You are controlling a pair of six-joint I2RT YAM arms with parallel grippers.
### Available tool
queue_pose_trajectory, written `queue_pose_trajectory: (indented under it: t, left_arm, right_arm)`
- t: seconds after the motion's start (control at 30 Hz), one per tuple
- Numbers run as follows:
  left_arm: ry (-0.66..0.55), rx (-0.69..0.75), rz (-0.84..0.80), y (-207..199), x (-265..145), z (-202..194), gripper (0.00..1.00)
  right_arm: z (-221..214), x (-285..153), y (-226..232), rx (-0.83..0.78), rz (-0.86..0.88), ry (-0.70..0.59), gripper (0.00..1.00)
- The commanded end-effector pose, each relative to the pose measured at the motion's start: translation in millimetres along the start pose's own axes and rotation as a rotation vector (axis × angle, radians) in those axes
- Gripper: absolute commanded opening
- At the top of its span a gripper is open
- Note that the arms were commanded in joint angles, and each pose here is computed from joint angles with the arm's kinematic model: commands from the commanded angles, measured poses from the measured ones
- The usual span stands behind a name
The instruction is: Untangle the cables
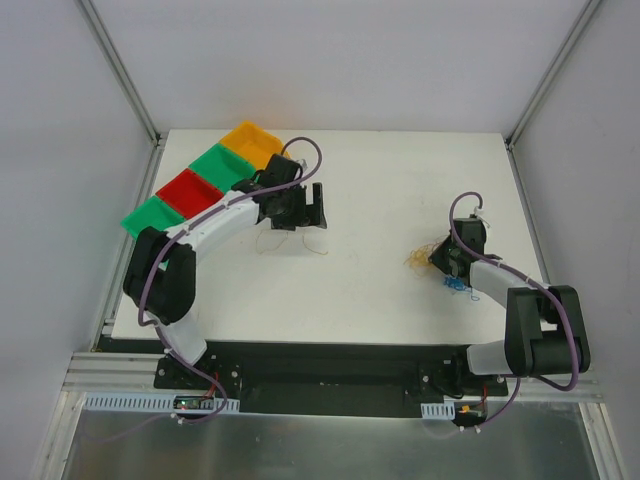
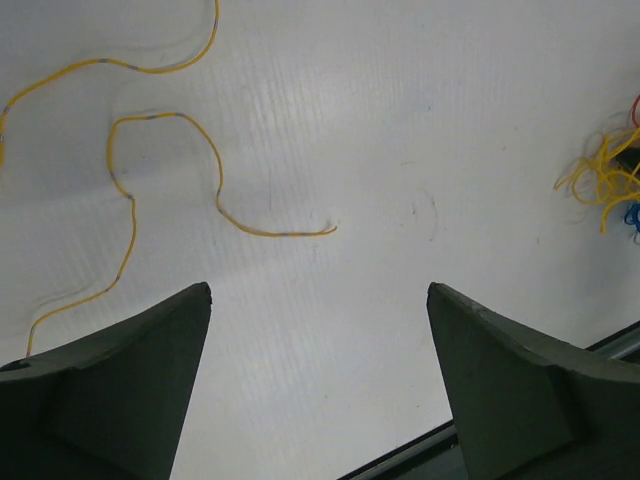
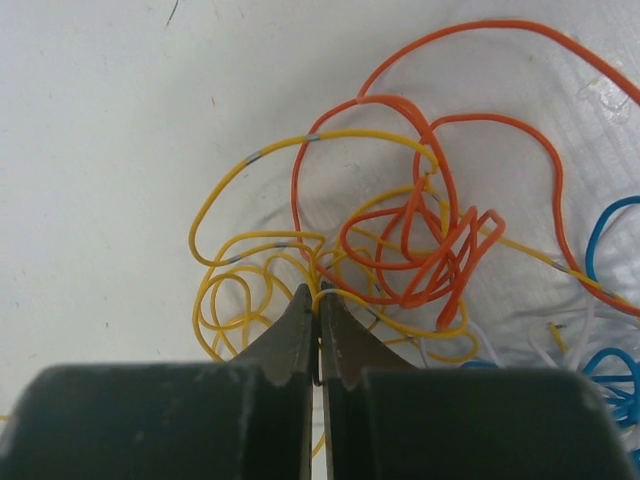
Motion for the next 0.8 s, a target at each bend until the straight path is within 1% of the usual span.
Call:
queue_pose_trajectory:
  t: [0.0, 0.1, 0.17, 0.2, 0.27, 0.33, 0.37, 0.4, 0.47, 0.5, 0.57, 0.63, 0.7, 0.77]
  left_arm:
    - [-0.025, 0.066, -0.019, 19.7, -24.2, -2.4, 0.87]
    - [-0.004, 0.020, -0.015, 32.7, -14.7, 1.1, 0.79]
    - [-0.021, 0.065, 0.021, 38.0, -7.5, 18.0, 0.76]
    - [-0.031, 0.114, 0.018, 36.6, -5.2, 27.1, 0.76]
    - [-0.010, 0.212, 0.008, 39.5, 1.8, 39.5, 0.75]
    - [0.030, 0.286, 0.005, 47.7, 4.6, 46.8, 0.70]
    - [0.033, 0.354, -0.017, 50.4, 7.0, 48.5, 0.67]
    - [0.043, 0.442, -0.046, 54.1, 10.7, 47.6, 0.66]
    - [0.082, 0.608, -0.012, 68.6, 15.4, 43.5, 0.65]
    - [0.100, 0.672, 0.006, 78.3, 17.8, 40.0, 0.66]
    - [0.123, 0.800, -0.038, 86.1, 24.5, 34.5, 0.69]
    - [0.137, 0.909, -0.059, 91.3, 31.4, 32.6, 0.68]
    - [0.158, 0.961, -0.083, 93.8, 37.5, 30.7, 0.68]
    - [0.151, 0.983, -0.127, 90.6, 41.5, 30.1, 0.68]
  right_arm:
    - [5.3, -1.2, 18.5, 0.008, 0.059, 0.014, 0.00]
    - [4.8, -0.7, 18.9, 0.006, 0.060, 0.019, 0.00]
    - [5.3, -0.1, 17.5, 0.002, 0.055, 0.016, 0.00]
    - [5.3, 1.6, 16.4, -0.001, 0.050, 0.014, 0.00]
    - [3.4, 5.3, 16.5, 0.000, 0.045, 0.029, 0.00]
    - [-4.4, 6.8, 21.9, -0.007, 0.073, 0.090, 0.00]
    - [-6.3, 6.8, 24.8, -0.011, 0.086, 0.107, 0.00]
    - [-6.3, 6.3, 26.8, -0.017, 0.097, 0.115, 0.01]
    - [-6.0, 5.7, 29.3, -0.027, 0.109, 0.119, 0.00]
    - [-6.1, 6.0, 28.9, -0.027, 0.109, 0.117, 0.00]
    - [-6.2, 7.1, 27.9, -0.028, 0.107, 0.115, 0.00]
    - [-9.4, 8.9, 28.0, -0.021, 0.112, 0.130, 0.00]
    - [-12.4, 9.6, 33.1, -0.013, 0.138, 0.157, 0.00]
    - [-14.2, 9.3, 36.1, -0.012, 0.153, 0.174, 0.00]
Point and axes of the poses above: each gripper's point midway between its finger pads, its own x axis out along the fingers, its own y axis along the line the jaws close on, z = x × y, the point moved 3 cm from there along -x, back along the fingers, and after that the axes turned 12 degrees about x, right-handed, at the moved point
